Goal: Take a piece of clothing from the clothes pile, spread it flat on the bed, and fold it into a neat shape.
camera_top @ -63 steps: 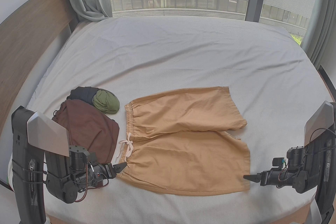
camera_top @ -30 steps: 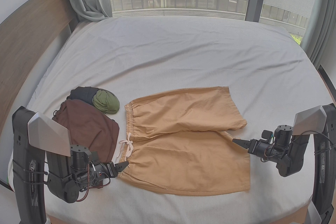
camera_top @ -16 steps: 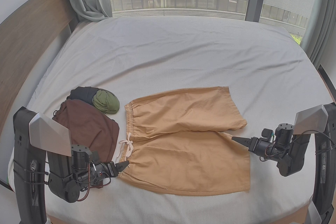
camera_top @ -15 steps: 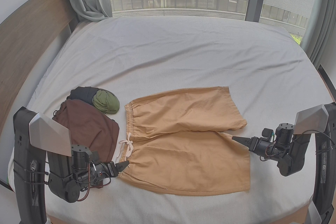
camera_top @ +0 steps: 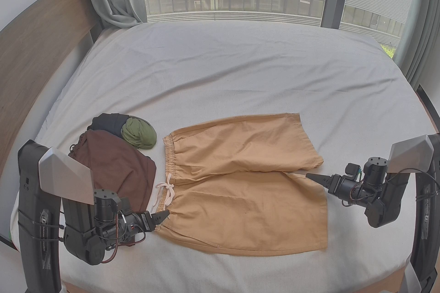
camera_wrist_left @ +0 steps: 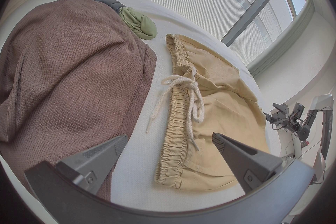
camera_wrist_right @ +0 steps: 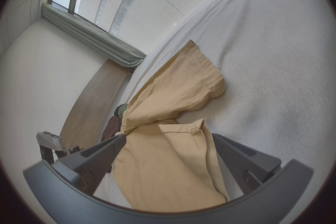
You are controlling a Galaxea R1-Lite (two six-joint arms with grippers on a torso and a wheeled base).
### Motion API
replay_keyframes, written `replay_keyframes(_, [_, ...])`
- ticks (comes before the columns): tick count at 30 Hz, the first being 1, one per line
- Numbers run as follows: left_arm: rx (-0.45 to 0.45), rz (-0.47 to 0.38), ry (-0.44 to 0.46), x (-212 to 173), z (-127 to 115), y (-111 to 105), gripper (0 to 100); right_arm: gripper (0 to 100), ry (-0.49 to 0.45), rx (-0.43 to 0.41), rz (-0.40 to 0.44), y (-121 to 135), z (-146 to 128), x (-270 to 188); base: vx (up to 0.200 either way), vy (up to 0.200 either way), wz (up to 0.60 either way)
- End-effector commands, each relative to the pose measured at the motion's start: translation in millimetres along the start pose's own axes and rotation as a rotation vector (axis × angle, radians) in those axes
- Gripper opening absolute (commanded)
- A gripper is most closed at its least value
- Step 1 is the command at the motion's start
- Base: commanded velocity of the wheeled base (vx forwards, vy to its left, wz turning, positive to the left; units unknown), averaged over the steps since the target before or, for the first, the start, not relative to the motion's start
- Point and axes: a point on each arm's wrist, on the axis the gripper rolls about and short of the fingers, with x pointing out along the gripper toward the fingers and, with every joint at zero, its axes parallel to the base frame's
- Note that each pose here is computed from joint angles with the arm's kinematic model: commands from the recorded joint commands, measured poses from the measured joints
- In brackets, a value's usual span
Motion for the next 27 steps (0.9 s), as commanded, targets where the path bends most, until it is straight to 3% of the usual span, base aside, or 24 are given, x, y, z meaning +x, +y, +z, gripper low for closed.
replay_keyframes(1, [0.001,-0.002,-0.003,0.7,0.4,-0.5,100,100,-0.005,-0.006,0.004,-1.7,0.8,3.4,0.0,0.0,0.0])
replay_keyframes(14, [0.001,-0.003,-0.006,1.2,1.0,-0.6,100,100,-0.017,-0.017,0.007,-13.1,0.9,15.6,0.0,0.0,0.0])
replay_keyframes(15, [0.001,-0.003,-0.004,0.9,0.7,-0.6,100,0,-0.017,-0.017,0.007,-13.4,0.8,15.9,0.0,0.0,0.0])
replay_keyframes(27, [0.003,-0.008,-0.003,1.5,0.3,-2.2,100,0,-0.023,-0.016,-0.007,-24.4,-0.9,19.1,0.0,0.0,0.0])
